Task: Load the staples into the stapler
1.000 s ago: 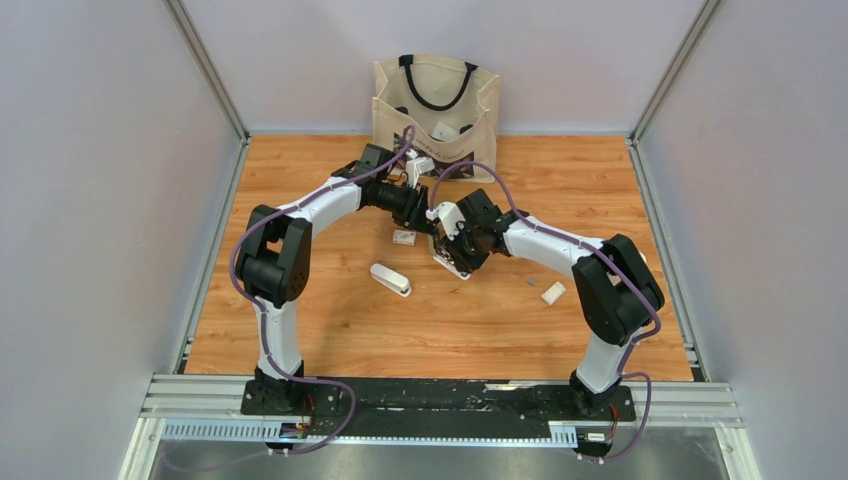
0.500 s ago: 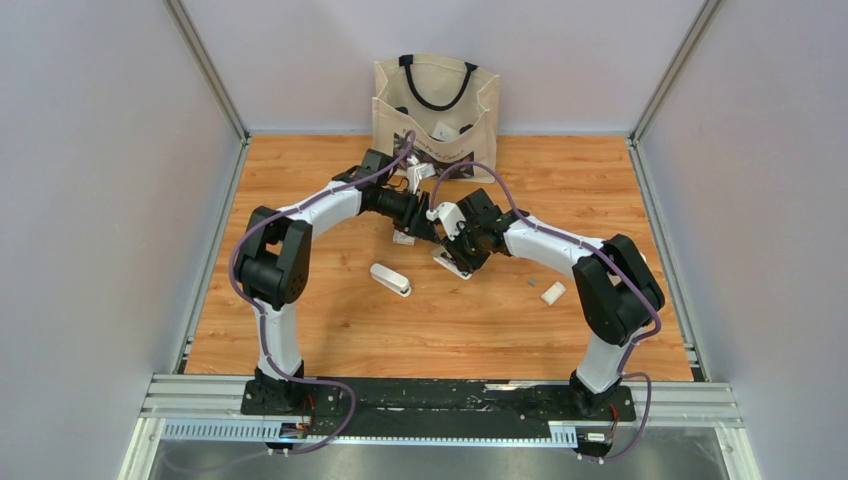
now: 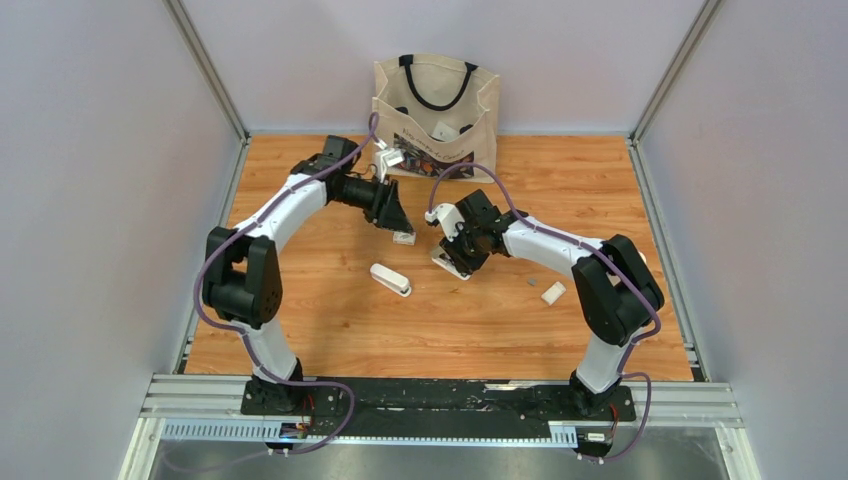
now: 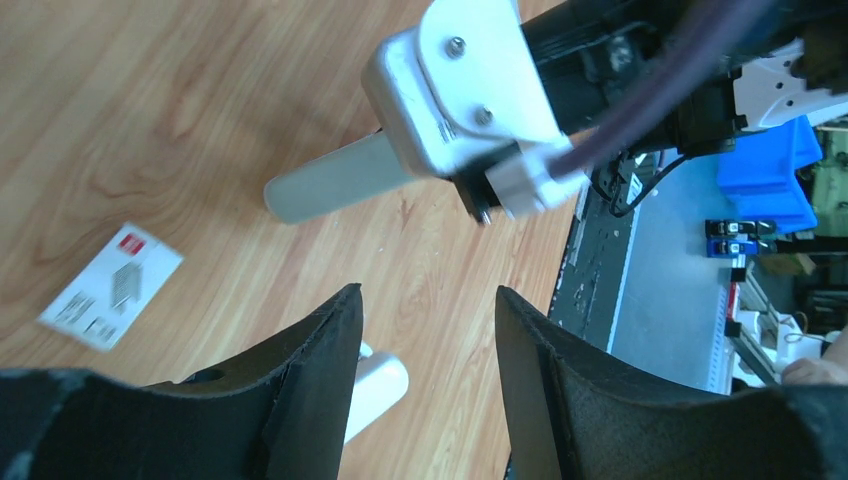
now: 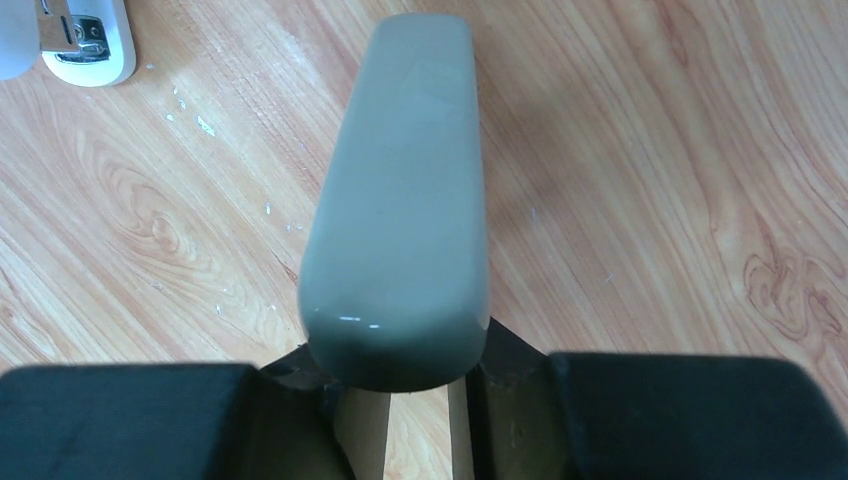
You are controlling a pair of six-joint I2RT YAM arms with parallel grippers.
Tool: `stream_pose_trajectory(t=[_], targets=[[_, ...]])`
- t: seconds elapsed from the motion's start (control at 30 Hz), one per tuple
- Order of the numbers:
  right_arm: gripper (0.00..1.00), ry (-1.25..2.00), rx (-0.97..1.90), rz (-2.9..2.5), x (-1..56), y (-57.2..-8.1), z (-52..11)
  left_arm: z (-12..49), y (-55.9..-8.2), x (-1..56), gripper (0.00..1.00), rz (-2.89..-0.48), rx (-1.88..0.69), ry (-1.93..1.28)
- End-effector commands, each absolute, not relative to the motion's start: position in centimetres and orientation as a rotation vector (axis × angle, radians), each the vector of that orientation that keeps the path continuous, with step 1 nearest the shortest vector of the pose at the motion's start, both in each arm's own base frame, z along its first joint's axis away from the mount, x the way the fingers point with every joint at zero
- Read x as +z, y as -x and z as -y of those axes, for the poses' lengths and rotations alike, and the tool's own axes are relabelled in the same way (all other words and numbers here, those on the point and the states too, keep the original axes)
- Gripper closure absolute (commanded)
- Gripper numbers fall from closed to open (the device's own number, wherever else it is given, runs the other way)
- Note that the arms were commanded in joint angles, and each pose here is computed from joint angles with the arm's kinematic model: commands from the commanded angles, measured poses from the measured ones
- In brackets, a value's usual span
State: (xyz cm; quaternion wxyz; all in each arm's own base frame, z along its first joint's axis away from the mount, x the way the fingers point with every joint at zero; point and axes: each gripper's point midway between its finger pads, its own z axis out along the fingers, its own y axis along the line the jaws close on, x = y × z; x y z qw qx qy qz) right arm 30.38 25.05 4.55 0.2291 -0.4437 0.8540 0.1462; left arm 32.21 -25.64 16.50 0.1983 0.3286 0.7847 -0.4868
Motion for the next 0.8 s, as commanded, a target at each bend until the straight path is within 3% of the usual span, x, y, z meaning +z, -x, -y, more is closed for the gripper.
stream_pose_trajectory(t=[0.0, 0.77], targets=[[0.73, 1.207, 0.386, -2.317, 6.1, -30.8, -25.2, 22.1, -31.5, 19.5, 0.40, -2.111, -1.325, -0.928], [0.66, 1.224, 0.336, -2.291, 8.6, -29.2, -23.3, 15.0, -27.8, 20.7, 0.40, -2.167, -1.108, -0.830]])
